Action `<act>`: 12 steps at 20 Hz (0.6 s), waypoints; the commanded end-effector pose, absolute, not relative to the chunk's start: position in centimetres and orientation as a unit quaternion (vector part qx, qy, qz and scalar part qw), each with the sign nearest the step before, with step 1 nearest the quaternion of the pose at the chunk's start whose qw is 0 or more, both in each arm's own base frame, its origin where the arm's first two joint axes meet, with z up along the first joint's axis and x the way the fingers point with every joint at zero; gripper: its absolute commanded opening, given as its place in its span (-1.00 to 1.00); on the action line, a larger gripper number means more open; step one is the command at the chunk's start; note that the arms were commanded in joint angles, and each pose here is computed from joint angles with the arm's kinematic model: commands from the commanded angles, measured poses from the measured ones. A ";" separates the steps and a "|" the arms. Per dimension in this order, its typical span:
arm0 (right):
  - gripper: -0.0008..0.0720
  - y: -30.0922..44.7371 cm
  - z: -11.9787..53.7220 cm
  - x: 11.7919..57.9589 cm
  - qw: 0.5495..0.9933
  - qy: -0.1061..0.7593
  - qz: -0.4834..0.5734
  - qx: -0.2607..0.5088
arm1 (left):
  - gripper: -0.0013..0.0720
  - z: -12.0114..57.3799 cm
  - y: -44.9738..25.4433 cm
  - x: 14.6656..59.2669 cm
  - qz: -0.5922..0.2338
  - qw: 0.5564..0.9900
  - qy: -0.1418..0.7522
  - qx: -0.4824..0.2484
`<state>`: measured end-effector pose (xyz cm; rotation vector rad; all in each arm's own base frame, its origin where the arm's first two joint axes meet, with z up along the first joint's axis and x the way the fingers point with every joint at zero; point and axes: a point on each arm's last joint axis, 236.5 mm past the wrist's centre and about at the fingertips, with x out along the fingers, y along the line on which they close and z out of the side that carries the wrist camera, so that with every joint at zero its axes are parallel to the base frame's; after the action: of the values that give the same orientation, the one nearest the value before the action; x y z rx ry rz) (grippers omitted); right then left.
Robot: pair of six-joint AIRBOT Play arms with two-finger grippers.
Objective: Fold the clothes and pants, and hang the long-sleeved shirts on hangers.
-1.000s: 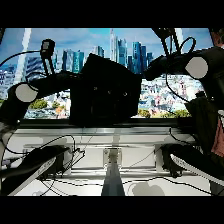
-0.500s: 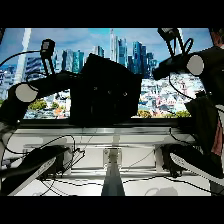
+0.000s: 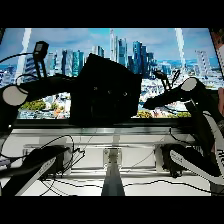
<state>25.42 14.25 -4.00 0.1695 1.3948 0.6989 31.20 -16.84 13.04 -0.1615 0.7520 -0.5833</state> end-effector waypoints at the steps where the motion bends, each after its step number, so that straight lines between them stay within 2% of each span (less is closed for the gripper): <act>1: 0.37 17.6 -4.3 25.9 0.721 0.596 0.330 0.126 | 0.94 12.5 -11.5 29.7 -0.223 0.898 0.380 0.000; 3: 0.37 19.2 -4.4 25.8 0.726 0.587 0.342 0.106 | 0.94 10.3 -6.5 27.8 -0.160 0.882 0.437 0.076; 6: 0.37 19.5 -6.9 25.6 0.722 0.604 0.330 0.071 | 0.94 7.0 -0.8 23.9 -0.085 0.825 0.542 0.133; 10: 0.37 20.4 -9.1 21.8 0.641 0.672 0.360 0.091 | 0.94 2.8 -0.5 21.9 -0.104 0.787 0.588 0.153; 12: 0.35 20.7 -9.2 20.0 0.607 0.689 0.386 0.089 | 0.91 -0.1 -0.9 20.3 -0.115 0.761 0.622 0.141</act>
<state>22.62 20.03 -8.71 0.1988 1.4934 0.7998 22.84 -1.81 3.15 0.2807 1.2255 -0.2457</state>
